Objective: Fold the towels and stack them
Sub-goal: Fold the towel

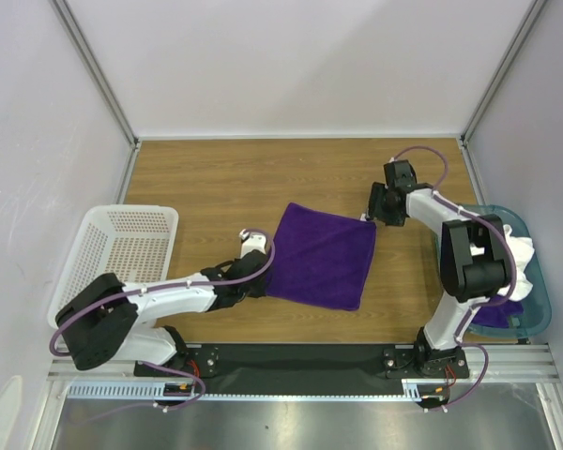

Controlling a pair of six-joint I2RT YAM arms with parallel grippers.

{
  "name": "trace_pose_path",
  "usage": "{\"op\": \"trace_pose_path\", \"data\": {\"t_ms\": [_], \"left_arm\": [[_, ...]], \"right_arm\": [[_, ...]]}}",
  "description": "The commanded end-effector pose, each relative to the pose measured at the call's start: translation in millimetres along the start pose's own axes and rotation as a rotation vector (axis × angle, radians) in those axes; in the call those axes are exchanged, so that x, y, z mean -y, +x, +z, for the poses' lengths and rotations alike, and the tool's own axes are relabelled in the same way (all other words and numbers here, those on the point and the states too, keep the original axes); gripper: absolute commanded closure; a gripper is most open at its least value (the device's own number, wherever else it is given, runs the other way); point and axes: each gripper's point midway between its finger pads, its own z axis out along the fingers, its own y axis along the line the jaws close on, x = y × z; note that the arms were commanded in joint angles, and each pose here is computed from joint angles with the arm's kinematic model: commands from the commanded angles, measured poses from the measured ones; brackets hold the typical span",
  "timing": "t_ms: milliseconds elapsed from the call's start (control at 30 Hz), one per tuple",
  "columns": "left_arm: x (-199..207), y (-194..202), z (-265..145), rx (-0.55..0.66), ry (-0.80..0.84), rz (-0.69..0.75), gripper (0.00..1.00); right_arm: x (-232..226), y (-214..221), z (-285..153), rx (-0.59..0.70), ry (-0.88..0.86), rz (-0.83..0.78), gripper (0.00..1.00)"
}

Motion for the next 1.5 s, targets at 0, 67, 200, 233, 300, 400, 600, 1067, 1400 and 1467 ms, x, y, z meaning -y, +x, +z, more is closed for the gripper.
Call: {"op": "trace_pose_path", "data": {"t_ms": [0,67,200,233,300,400,600,1067,1400,1467], "left_arm": [[-3,-11,-17,-0.013,-0.004,0.065,0.74],[3,-32,-31,0.035,0.016,0.058,0.64],[15,-74,-55,0.149,0.052,0.037,0.46],[15,-84,-59,0.179,0.05,0.026,0.42],[24,-115,-68,0.271,0.084,-0.004,0.37],[35,-157,-65,0.376,0.135,-0.065,0.37],[56,-229,-27,0.42,0.195,-0.153,0.59],[84,-220,107,0.234,0.325,-0.303,0.8],[60,-222,144,0.213,0.328,-0.421,0.82],[52,-219,151,0.203,0.307,-0.438,0.82]], "right_arm": [[-27,-30,-45,0.099,-0.112,-0.013,0.35],[-47,-35,-67,0.136,-0.17,-0.037,0.33],[-81,-24,-92,0.176,-0.23,-0.087,0.32],[-88,-20,-94,0.175,-0.238,-0.088,0.32],[-99,-5,-95,0.166,-0.256,-0.07,0.32],[-94,8,-87,0.177,-0.25,-0.011,0.35],[-80,41,-69,0.158,-0.223,0.098,0.51],[-47,70,-31,0.148,-0.096,0.179,0.67],[-36,89,-18,0.099,-0.057,0.178,0.69],[-34,93,-18,0.091,-0.053,0.182,0.7]]}}
